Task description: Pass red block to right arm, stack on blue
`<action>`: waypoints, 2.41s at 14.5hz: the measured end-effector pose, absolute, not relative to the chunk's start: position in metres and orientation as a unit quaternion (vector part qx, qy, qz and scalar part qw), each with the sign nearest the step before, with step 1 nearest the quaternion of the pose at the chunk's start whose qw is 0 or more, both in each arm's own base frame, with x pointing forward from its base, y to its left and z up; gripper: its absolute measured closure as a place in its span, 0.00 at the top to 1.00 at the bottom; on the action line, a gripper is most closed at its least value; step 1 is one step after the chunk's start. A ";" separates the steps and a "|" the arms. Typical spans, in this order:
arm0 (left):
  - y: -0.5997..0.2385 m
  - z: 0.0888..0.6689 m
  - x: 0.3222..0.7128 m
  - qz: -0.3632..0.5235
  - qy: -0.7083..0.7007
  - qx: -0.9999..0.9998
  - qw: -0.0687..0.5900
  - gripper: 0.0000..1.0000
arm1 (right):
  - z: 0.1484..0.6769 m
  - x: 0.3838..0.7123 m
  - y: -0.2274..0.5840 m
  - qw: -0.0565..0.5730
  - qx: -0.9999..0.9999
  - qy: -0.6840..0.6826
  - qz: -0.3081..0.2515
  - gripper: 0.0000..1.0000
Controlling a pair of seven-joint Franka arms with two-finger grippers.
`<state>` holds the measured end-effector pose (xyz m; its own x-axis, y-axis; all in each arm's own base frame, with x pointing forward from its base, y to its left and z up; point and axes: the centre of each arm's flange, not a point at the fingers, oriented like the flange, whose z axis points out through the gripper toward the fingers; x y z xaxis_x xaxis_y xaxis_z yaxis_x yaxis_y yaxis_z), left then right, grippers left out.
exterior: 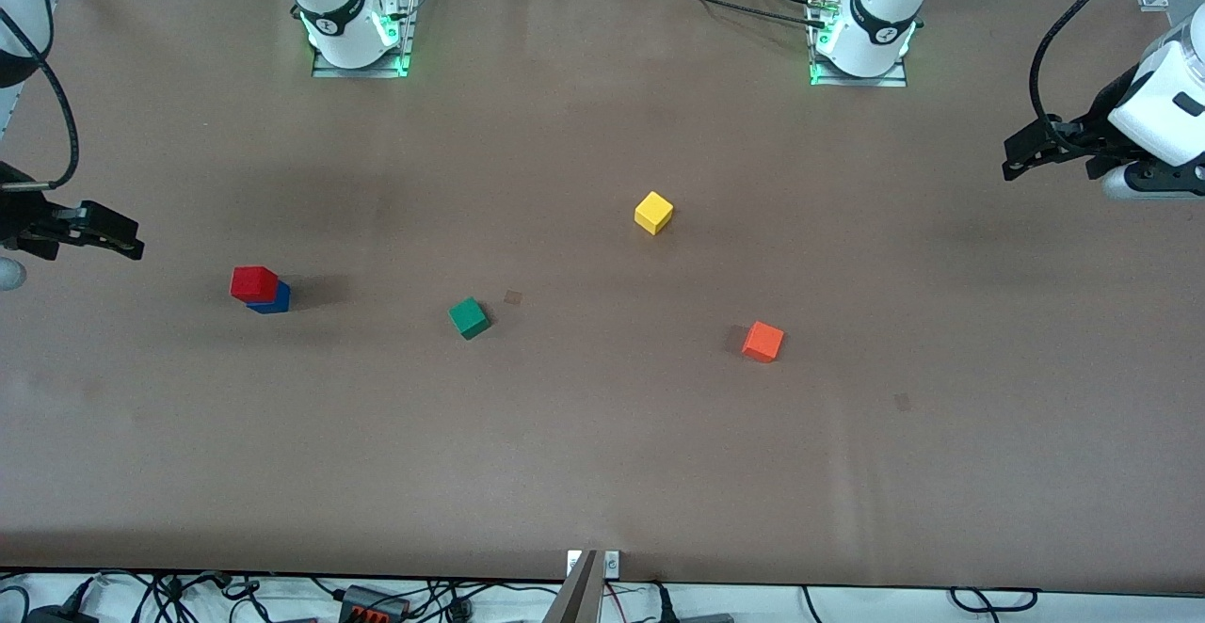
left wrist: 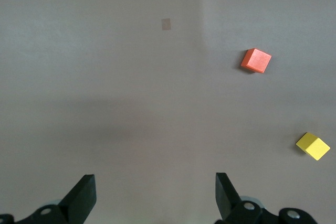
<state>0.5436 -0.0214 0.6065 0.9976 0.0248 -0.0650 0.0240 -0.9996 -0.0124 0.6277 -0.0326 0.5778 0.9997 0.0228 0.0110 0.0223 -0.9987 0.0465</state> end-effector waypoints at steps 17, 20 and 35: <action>-0.027 0.607 0.542 0.036 -0.008 -0.999 0.006 1.00 | 0.612 0.603 -0.048 0.017 1.000 -0.017 0.011 1.00; -0.027 0.607 0.542 0.036 -0.007 -0.999 0.006 1.00 | 0.607 0.591 -0.047 0.015 1.000 -0.018 0.011 1.00; -0.028 0.610 0.542 0.034 -0.006 -0.999 0.006 1.00 | 0.591 0.558 -0.047 0.011 1.000 -0.020 0.018 1.00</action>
